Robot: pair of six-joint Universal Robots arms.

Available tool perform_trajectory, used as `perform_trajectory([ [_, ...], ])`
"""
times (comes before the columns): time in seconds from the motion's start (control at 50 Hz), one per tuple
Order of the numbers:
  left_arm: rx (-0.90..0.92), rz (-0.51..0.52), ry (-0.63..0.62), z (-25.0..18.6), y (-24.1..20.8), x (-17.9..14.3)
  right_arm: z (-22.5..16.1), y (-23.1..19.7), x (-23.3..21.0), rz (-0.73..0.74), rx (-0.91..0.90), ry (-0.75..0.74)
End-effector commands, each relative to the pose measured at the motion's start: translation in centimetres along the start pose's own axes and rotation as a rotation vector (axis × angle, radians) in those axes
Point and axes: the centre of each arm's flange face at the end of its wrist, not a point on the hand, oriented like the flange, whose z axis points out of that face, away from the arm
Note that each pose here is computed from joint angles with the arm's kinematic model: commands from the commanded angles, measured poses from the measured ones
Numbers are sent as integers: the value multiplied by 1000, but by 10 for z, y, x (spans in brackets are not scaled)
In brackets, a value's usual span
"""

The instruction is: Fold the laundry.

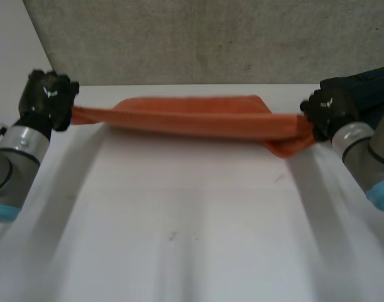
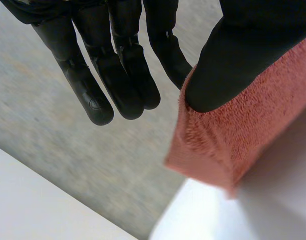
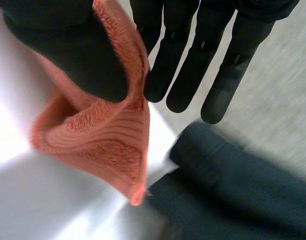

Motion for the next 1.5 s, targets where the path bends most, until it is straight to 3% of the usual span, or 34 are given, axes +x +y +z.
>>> perform_trajectory([
  [0.02,-67,-9,14,-9,23,0,3,37,3,139,-144,-27],
  [0.26,-154,-33,33,-32,8,-13,-12,53,5,186,-252,-115],
  [0.4,-215,-67,109,-65,-26,-18,-50,26,26,174,-288,-149],
  [0.52,-297,-86,171,-103,-63,-29,-111,8,28,-21,-438,-298],
  [0.64,-450,28,282,-138,-71,-30,-159,2,32,-206,-502,-396],
  [0.72,-508,94,353,-146,-64,-25,-159,0,33,-211,-476,-362],
  [0.8,-531,89,381,-132,-41,-19,-147,7,33,-181,-446,-315],
  [0.94,-466,117,388,-88,-12,-9,-88,22,14,-137,-371,-275],
  [1.04,-354,149,351,-44,-4,3,-54,16,2,-164,-325,-219],
  [1.12,-249,170,225,2,-11,-6,-19,-12,11,-209,-207,-71],
  [1.2,-63,172,34,47,-49,-33,6,-75,45,-194,64,169],
  [1.22,45,144,-34,60,-71,-42,10,-103,58,-163,202,260],
  [1.32,348,31,-219,76,-121,-74,-4,-164,101,-83,568,509],
  [1.4,481,-35,-312,63,-145,-101,-17,-175,107,-69,653,555],
  [1.5,391,-50,-304,56,-113,-101,-13,-161,94,-70,611,494],
])
